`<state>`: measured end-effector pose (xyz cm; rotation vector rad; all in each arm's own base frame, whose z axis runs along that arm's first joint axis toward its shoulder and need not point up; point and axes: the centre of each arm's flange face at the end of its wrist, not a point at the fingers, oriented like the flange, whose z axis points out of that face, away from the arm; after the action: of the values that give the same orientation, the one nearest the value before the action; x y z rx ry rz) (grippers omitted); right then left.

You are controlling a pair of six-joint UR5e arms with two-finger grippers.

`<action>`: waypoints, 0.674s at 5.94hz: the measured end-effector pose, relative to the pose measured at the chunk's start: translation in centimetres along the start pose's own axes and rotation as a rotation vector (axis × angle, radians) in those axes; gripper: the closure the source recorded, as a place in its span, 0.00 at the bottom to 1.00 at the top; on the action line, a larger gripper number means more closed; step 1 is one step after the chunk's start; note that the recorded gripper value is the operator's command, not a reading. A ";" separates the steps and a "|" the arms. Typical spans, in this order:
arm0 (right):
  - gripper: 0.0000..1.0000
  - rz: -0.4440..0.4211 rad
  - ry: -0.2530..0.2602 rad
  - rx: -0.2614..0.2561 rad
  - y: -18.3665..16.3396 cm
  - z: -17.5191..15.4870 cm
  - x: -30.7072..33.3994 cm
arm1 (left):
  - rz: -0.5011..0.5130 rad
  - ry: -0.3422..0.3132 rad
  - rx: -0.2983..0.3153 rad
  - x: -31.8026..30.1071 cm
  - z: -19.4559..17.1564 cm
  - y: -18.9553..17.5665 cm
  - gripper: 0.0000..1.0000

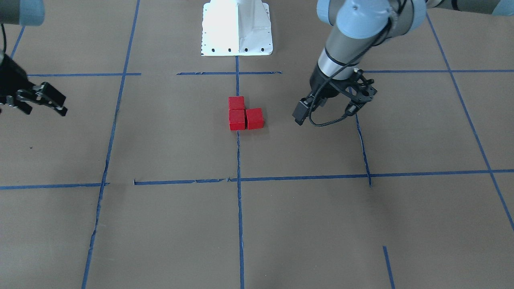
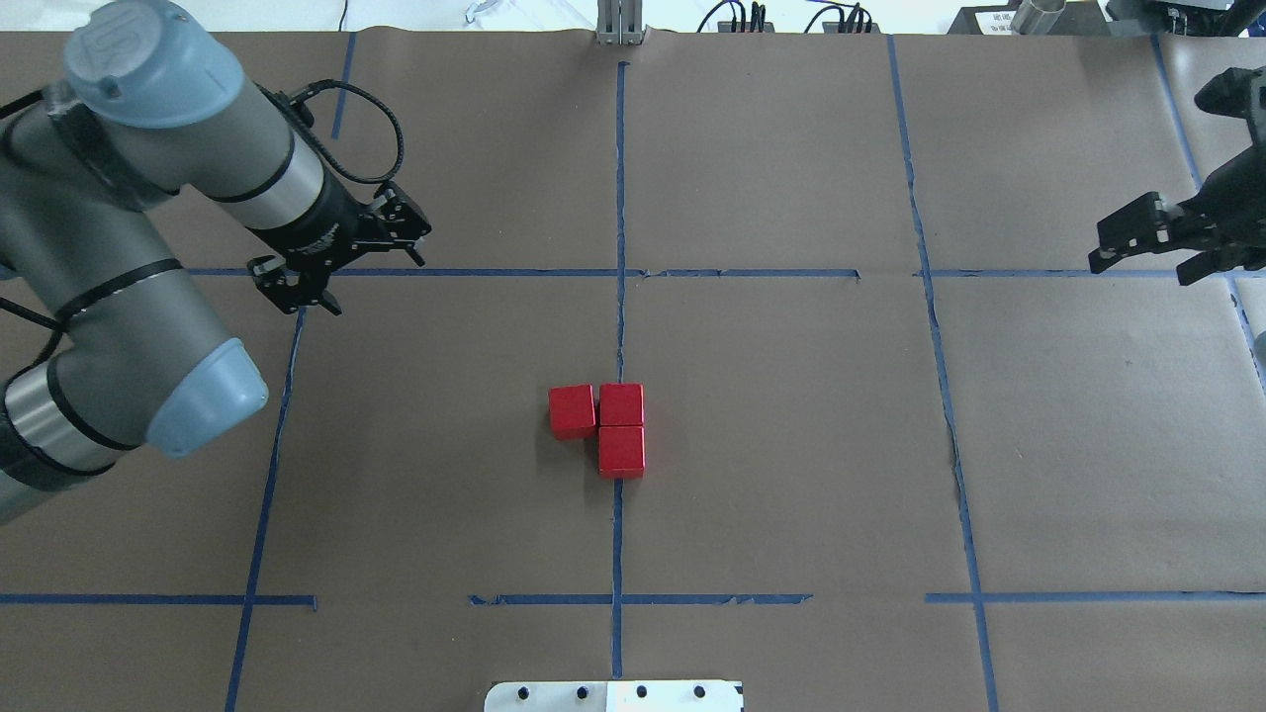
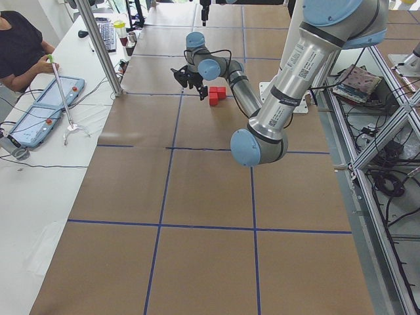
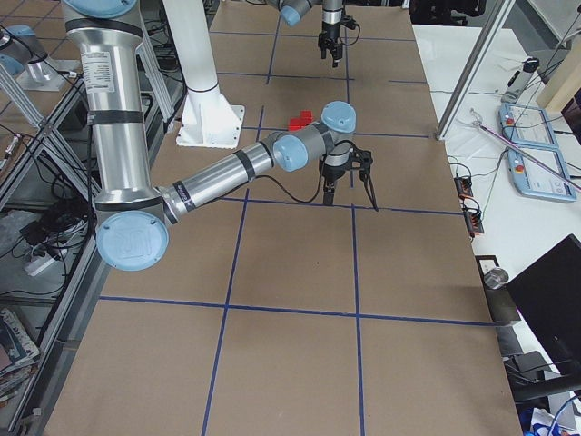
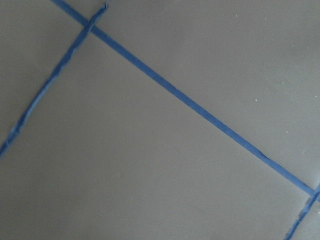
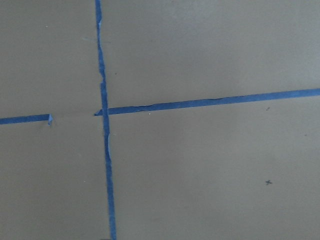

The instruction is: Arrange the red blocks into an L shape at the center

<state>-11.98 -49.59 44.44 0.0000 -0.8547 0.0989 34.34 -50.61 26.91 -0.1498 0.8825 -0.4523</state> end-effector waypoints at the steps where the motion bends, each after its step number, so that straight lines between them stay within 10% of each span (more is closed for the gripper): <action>1: 0.00 -0.032 0.010 0.012 -0.9 -0.9 4.5 | 0.148 -0.030 0.023 -3.9 -0.5 -3.5 0.00; 4: 0.00 -0.117 0.051 0.004 -0.4 -1.2 15.0 | 0.524 -0.110 0.059 -16.8 -4.2 -13.0 0.00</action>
<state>-1.26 -48.60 55.01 0.0507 -0.8015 -0.0097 17.70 -54.57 40.19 0.1113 0.7639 0.0200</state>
